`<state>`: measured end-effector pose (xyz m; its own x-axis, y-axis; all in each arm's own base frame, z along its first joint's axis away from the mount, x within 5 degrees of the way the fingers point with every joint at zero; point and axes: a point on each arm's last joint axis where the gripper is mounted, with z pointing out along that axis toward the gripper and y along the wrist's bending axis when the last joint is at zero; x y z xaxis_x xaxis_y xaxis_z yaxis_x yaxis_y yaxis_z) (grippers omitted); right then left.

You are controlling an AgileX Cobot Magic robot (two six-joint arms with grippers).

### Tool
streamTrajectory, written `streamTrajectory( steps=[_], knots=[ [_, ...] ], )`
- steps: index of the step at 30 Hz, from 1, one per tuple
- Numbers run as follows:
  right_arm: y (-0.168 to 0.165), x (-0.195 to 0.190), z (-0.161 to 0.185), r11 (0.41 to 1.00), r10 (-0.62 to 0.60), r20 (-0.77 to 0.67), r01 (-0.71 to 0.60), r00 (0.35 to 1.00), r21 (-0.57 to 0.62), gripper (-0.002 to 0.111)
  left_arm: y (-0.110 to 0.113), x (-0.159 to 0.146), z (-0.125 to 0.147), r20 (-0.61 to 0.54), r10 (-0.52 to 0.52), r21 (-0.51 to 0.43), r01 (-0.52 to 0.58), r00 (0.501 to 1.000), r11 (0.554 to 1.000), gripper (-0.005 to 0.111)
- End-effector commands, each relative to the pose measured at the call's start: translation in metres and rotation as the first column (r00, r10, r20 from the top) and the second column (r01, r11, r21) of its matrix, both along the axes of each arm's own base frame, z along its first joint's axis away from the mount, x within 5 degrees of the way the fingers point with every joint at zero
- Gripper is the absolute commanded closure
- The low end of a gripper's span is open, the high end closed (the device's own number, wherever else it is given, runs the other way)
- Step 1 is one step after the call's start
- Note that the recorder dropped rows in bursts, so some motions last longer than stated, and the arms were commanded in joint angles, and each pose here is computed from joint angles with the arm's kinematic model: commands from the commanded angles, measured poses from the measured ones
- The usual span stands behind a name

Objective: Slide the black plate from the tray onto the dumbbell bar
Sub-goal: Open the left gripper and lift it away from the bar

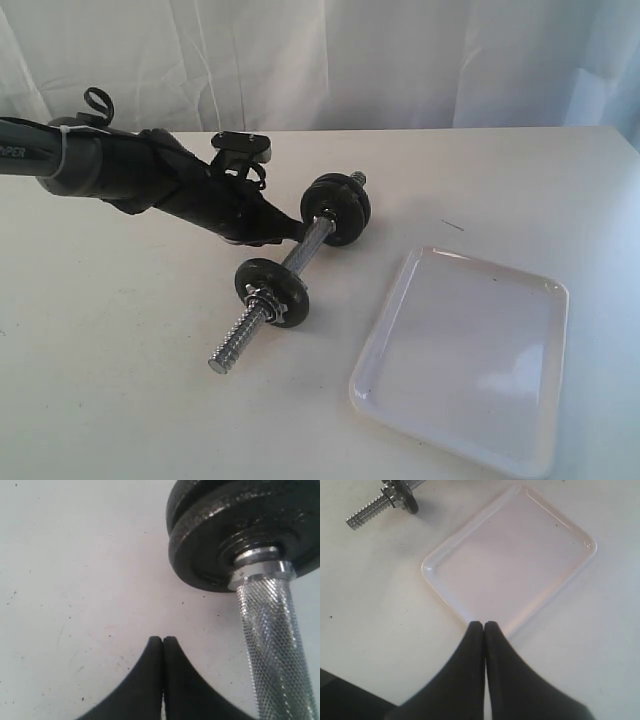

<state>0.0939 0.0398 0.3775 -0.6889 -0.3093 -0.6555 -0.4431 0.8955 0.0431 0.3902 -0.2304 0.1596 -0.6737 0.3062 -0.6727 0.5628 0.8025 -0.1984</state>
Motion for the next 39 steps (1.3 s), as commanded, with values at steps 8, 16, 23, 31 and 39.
streamTrajectory(
  steps=[8, 16, 23, 31, 39],
  knots=[
    [0.0, 0.003, 0.003, 1.0, 0.003, 0.061, -0.003, 0.998, 0.0, 0.108, 0.025, 0.01, 0.067, 0.255, 0.104, -0.032, -0.099, 0.961, 0.995, 0.107],
    [0.003, 0.028, -0.022, 1.0, -0.023, 0.241, 0.019, 0.97, 0.016, 0.108, 0.049, -0.051, 0.176, 0.471, 0.097, -0.117, -0.047, 0.877, 0.992, 0.107],
    [0.002, 0.036, -0.072, 0.998, -0.063, 0.219, 0.06, 0.974, 0.018, 0.108, 0.105, -0.164, 0.151, 0.422, 0.092, -0.094, -0.057, 0.902, 0.994, 0.107],
    [0.002, 0.036, -0.072, 0.998, -0.063, 0.219, 0.06, 0.974, 0.018, 0.108, 0.134, -0.223, 0.145, 0.458, 0.106, -0.137, -0.048, 0.882, 0.989, 0.107],
    [0.002, 0.036, -0.072, 0.998, -0.063, 0.219, 0.06, 0.974, 0.018, 0.108, 0.136, -0.224, 0.147, 0.529, 0.039, -0.048, -0.015, 0.848, 0.999, 0.107]
  ],
)
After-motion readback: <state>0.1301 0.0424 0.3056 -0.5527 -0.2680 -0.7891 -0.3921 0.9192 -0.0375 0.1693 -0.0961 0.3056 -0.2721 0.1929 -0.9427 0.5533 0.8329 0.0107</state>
